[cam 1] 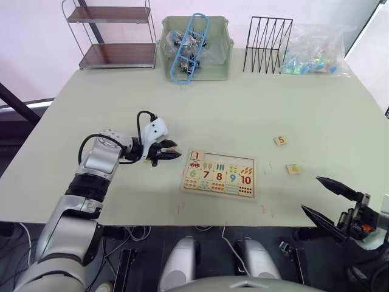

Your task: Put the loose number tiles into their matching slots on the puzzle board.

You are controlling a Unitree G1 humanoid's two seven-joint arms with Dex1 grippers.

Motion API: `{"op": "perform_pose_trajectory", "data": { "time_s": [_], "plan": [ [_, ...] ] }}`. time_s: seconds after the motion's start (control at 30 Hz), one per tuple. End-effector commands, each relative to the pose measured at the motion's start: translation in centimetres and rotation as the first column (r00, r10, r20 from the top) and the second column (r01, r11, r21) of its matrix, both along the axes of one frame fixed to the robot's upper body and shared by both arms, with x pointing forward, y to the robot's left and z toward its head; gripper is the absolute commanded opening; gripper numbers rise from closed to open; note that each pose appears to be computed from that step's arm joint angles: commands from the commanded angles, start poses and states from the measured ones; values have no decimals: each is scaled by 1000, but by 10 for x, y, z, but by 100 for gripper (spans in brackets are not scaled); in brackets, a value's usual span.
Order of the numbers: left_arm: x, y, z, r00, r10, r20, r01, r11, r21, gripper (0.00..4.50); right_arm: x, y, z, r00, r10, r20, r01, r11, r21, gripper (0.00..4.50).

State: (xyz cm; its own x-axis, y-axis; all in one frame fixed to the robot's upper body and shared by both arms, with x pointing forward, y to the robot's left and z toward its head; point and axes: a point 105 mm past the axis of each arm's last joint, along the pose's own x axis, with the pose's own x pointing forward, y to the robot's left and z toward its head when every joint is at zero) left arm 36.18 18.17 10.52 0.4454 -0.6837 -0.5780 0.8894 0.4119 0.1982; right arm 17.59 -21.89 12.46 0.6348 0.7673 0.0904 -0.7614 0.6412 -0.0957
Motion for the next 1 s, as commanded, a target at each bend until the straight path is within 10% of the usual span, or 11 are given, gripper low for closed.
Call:
{"op": "perform_pose_trajectory", "data": {
  "time_s": [0.03, 0.63, 1.0],
  "plan": [
    [-4, 5, -3, 1000, 17, -19, -17, 1000, 9, 146, 0, -5, 9, 999, -4, 37, 5, 1000, -19, 450],
    [-22, 21, 62, 937, 328, 118, -299, 931, -211, 146, 4, -10, 3, 997, 49, 58, -48, 999, -8, 450],
    [-57, 17, 60, 760, 648, 53, -612, 741, -276, 146, 3, -14, -5, 994, 102, 37, -102, 995, 15, 450]
  ]
}}
